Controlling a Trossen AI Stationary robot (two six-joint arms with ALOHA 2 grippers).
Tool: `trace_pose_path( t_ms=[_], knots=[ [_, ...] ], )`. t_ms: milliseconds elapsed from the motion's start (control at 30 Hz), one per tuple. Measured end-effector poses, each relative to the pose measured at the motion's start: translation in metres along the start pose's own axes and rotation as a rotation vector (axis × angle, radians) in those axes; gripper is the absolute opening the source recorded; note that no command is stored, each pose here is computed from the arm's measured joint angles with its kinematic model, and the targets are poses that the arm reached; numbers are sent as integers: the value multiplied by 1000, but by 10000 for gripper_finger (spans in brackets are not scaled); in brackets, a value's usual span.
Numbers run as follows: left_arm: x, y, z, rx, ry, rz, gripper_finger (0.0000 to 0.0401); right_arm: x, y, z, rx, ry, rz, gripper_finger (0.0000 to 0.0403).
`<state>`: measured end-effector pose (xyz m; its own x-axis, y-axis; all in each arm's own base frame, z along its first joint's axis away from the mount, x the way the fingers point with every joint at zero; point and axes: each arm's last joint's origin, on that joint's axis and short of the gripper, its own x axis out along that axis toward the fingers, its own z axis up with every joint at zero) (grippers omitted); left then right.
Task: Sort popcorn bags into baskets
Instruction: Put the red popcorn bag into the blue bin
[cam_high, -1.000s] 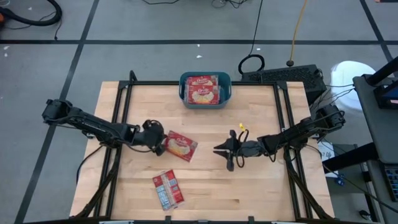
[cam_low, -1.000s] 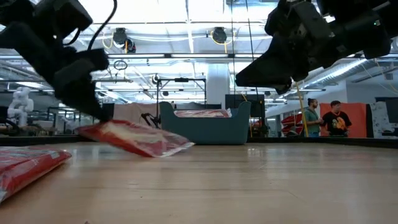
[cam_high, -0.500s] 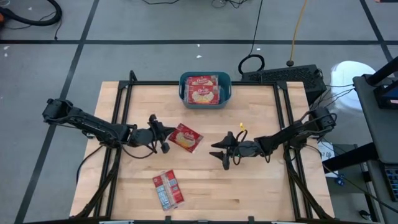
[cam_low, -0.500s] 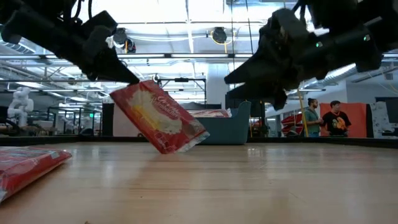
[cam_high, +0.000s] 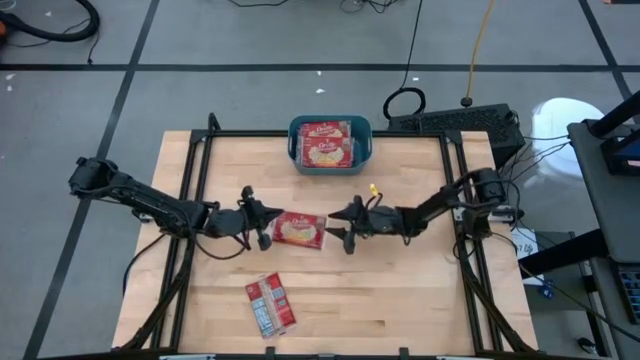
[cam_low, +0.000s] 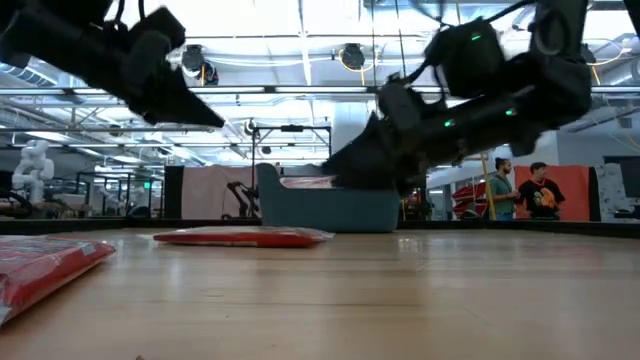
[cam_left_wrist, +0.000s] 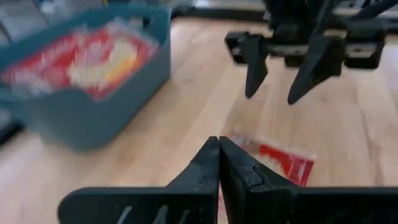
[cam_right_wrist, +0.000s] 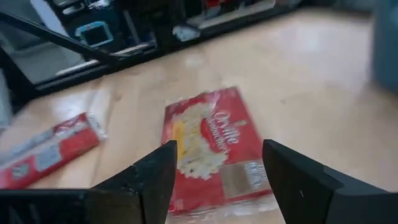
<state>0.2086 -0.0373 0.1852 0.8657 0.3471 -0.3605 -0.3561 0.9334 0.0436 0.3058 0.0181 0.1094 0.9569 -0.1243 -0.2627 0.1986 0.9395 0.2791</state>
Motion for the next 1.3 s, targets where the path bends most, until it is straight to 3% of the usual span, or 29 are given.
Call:
trace_pose_path(
  t_ms=[233, 400, 833, 1033, 1300],
  knots=[
    [3, 8, -24, -95, 242, 2, 73, 19, 0, -3, -12, 288, -73, 234],
    [13, 1, -36, -107, 329, -80, 119, 27, -11, 7, -31, 305, -115, 247],
    [45, -12, -71, -87, 415, -57, 94, 48, -28, -7, 56, 279, -58, 239],
    [46, -13, -73, -101, 423, -66, 93, 49, -26, -7, 98, 278, -22, 202],
    [47, -14, -72, -109, 413, -79, 93, 49, -24, -8, 124, 291, 12, 103]
  ],
)
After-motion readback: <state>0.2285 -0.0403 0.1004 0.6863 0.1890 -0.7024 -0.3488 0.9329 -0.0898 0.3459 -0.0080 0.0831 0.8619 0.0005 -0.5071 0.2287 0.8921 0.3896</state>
